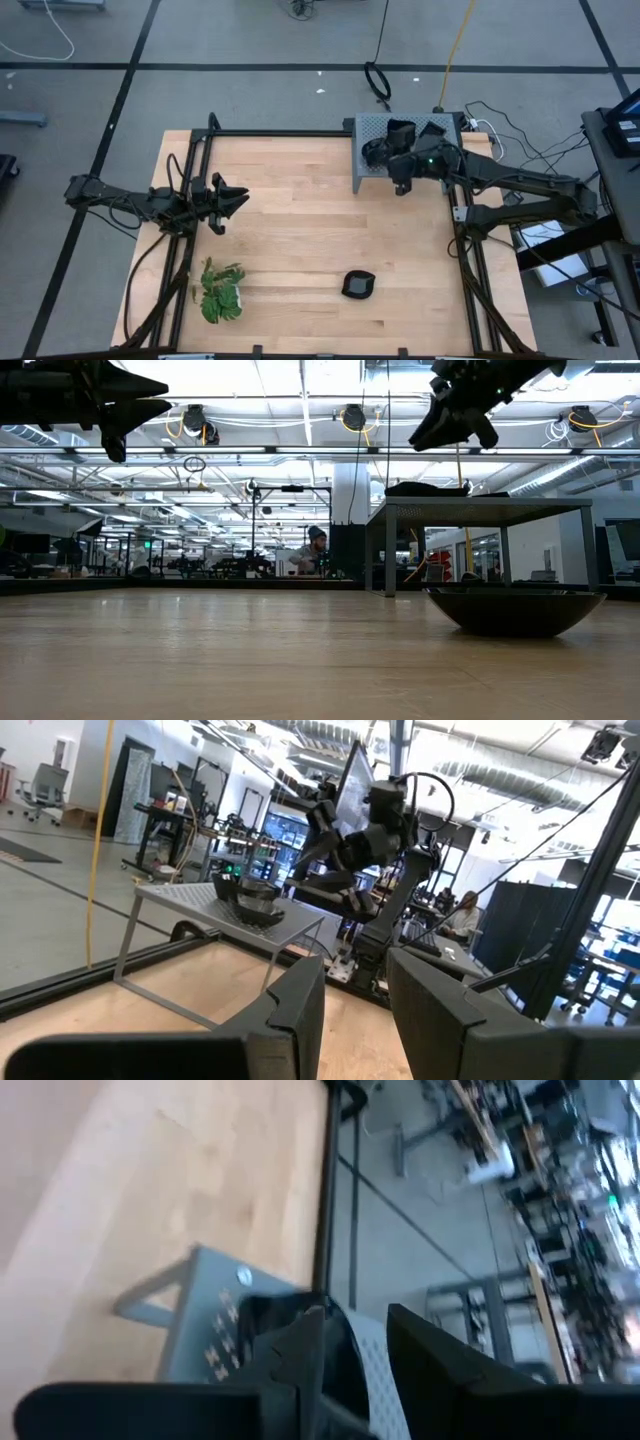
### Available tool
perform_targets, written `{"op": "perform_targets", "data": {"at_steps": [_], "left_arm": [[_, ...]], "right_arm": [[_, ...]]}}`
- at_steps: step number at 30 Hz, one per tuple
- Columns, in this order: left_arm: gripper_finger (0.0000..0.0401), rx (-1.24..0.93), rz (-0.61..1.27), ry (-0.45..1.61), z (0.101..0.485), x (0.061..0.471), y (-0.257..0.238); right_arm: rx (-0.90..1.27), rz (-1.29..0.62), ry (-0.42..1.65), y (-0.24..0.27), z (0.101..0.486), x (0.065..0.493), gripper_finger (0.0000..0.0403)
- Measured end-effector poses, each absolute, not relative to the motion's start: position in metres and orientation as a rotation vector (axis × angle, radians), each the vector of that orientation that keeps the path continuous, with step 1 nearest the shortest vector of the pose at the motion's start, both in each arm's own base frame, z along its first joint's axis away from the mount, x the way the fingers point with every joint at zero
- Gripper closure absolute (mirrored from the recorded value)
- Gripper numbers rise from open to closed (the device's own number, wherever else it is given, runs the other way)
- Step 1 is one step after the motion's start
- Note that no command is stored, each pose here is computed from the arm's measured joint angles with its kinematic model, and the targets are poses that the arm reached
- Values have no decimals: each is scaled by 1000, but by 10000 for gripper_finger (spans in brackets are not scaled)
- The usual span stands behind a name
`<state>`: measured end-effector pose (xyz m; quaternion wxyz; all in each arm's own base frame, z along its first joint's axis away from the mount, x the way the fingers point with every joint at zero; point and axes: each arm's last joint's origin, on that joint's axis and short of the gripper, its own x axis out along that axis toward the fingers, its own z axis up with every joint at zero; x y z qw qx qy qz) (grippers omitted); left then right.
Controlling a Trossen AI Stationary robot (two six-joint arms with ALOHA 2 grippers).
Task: Pick & Place Mini shaped plates
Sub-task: Stack the leaf-shaped plate on the leaf-shaped plates on the shelf
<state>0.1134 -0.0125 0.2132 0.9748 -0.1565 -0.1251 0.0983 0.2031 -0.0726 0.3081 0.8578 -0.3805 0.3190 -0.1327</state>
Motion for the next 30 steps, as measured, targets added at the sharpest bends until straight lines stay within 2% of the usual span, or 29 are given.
{"op": "perform_targets", "data": {"at_steps": [5, 9, 13, 20, 26, 30], "left_arm": [[286, -316, 198, -252, 213, 113, -12], [286, -316, 198, -252, 213, 113, -12], [286, -316, 198, -252, 213, 113, -12], [286, -315, 198, -251, 213, 113, -12], [286, -316, 198, -252, 213, 113, -12], [286, -316, 198, -252, 213, 113, -12]], "right_arm": [[-675, -287, 606, -64, 312, 202, 301], [-255, -102, 450, -45, 315, 205, 307], [117, 45, 465, -23, 304, 211, 311], [187, 238, 667, 26, 255, 221, 298], [343, 250, 836, 54, 199, 233, 265], [417, 287, 838, 68, 172, 245, 247]]}}
